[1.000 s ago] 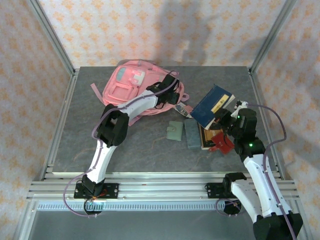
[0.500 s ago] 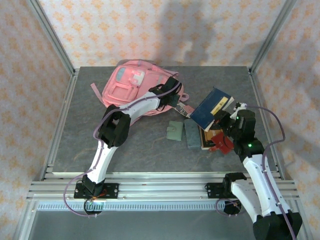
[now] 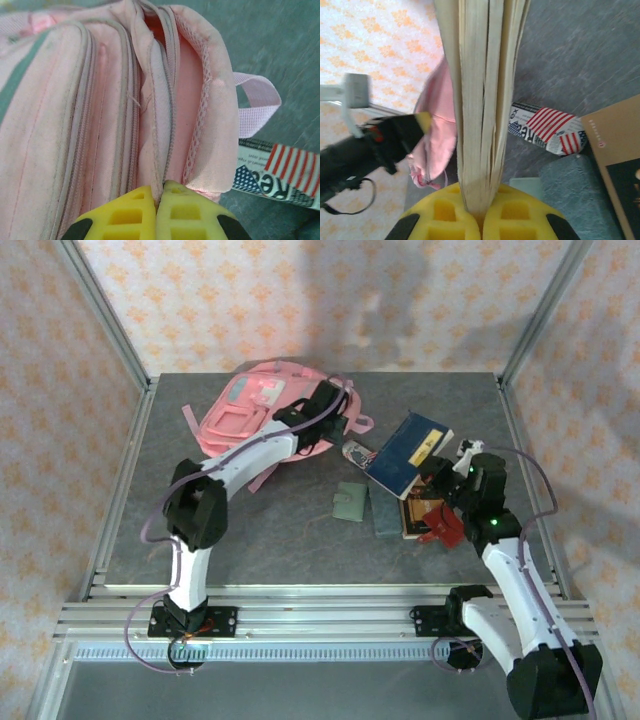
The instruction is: Pack the student bag
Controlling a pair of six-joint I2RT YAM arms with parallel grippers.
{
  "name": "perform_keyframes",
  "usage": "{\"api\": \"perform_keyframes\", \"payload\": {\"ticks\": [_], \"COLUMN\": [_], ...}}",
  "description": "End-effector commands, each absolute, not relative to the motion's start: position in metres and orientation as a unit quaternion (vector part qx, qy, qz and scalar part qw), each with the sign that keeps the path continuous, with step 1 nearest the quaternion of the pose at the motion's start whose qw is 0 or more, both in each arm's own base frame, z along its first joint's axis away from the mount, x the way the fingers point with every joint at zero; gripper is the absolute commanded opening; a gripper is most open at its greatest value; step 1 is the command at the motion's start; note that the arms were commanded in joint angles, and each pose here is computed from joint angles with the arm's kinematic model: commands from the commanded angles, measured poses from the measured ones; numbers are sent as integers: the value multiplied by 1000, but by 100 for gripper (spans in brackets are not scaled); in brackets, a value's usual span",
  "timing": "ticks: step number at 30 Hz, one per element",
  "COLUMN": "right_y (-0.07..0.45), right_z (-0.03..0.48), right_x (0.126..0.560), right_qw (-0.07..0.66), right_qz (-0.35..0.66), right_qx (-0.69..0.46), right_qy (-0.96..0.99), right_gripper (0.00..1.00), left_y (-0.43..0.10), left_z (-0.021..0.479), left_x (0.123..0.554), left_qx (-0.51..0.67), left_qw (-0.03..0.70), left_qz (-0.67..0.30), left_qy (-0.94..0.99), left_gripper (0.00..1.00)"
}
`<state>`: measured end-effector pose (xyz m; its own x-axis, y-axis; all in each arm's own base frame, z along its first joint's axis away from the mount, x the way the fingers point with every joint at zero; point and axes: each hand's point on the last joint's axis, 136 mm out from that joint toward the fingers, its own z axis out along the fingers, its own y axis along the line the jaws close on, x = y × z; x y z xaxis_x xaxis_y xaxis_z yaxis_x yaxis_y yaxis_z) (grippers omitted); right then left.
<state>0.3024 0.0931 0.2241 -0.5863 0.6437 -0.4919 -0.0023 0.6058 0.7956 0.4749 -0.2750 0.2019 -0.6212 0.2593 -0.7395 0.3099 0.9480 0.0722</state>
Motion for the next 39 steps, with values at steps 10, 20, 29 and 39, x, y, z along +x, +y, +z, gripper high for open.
{"api": "perform_keyframes", "payload": {"ticks": [10, 20, 29, 39], "right_y": [109, 108, 108, 106], "right_z": [250, 244, 237, 236], "right_x": [308, 308, 303, 298], "right_qw": [426, 422, 419, 421], "right_qz": [449, 442, 444, 439], "right_qx": [168, 170, 175, 174], "right_qy": [768, 773, 773, 774], "right_gripper": [0, 0, 0, 0], "left_y": [-275, -262, -254, -229], "left_z": [201, 169, 165, 116], "left_x": [418, 397, 419, 436], "left_qx": [196, 164, 162, 160], "left_qw": [366, 357, 374, 370], "left_qz": [-108, -119, -62, 67], "left_qy": [903, 912, 911, 913], "left_gripper": [0, 39, 46, 55]}}
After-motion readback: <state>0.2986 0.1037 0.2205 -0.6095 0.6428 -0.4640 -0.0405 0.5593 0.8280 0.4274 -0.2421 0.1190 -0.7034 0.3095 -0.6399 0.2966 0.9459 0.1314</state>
